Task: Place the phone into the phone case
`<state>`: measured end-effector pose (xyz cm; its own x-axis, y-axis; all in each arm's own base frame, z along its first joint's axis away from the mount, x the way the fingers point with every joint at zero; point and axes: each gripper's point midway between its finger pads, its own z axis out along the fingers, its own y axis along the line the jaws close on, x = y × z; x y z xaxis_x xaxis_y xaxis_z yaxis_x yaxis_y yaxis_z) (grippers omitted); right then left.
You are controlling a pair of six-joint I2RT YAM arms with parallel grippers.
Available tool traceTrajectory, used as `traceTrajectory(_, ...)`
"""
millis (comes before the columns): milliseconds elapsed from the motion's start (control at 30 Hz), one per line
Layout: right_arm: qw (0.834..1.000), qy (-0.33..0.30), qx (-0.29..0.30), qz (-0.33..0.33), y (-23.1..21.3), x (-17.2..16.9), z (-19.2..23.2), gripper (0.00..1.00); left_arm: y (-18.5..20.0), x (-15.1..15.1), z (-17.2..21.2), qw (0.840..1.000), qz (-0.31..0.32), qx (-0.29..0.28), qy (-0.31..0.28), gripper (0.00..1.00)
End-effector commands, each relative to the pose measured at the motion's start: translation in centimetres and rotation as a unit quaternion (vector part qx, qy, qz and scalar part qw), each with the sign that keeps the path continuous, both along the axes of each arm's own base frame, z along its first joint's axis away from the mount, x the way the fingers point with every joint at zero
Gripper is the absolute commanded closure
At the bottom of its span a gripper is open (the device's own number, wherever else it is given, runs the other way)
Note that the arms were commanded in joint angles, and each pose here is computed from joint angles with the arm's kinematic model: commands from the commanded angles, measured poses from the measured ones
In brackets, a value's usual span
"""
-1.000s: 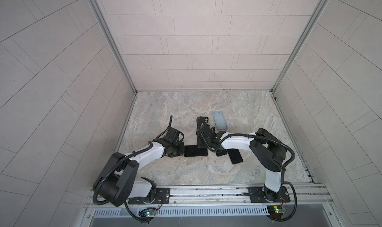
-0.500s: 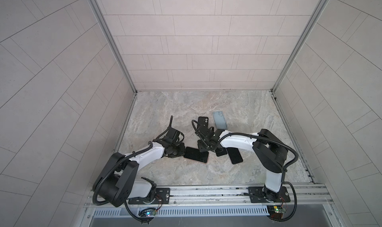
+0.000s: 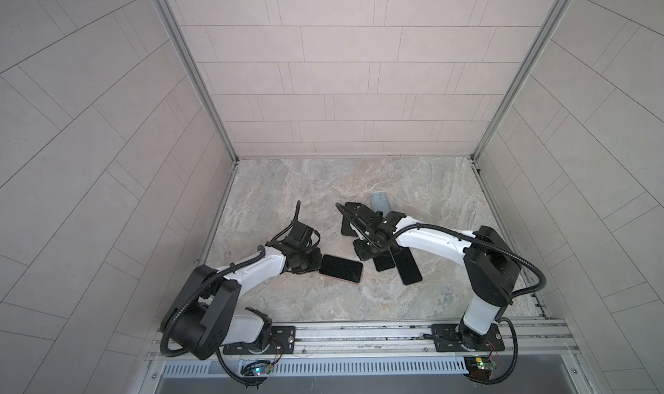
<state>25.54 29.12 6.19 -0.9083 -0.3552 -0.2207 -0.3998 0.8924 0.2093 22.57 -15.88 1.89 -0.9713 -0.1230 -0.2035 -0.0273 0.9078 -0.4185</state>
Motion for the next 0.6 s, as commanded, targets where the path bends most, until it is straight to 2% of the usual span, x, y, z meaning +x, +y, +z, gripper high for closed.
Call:
traceTrajectory(0, 0.999, 0.022, -0.024, 0.020, -0.5, -0.8, -1.3, 0.76, 0.5, -0.8, -0.3, 1.000, -0.001, 0.014, 0.011, 0.87)
traceTrajectory(467, 0.997, 0.053, -0.049, 0.034, -0.5, -2.8, -4.1, 0.78, 0.6, -0.8, -0.4, 1.000, 0.000, 0.014, 0.012, 0.87)
traceTrajectory(567, 0.996, 0.054, -0.065, 0.036, -1.0, -3.1, -4.3, 0.82, 0.6, -0.8, -0.4, 1.000, 0.000, 0.014, 0.013, 0.87)
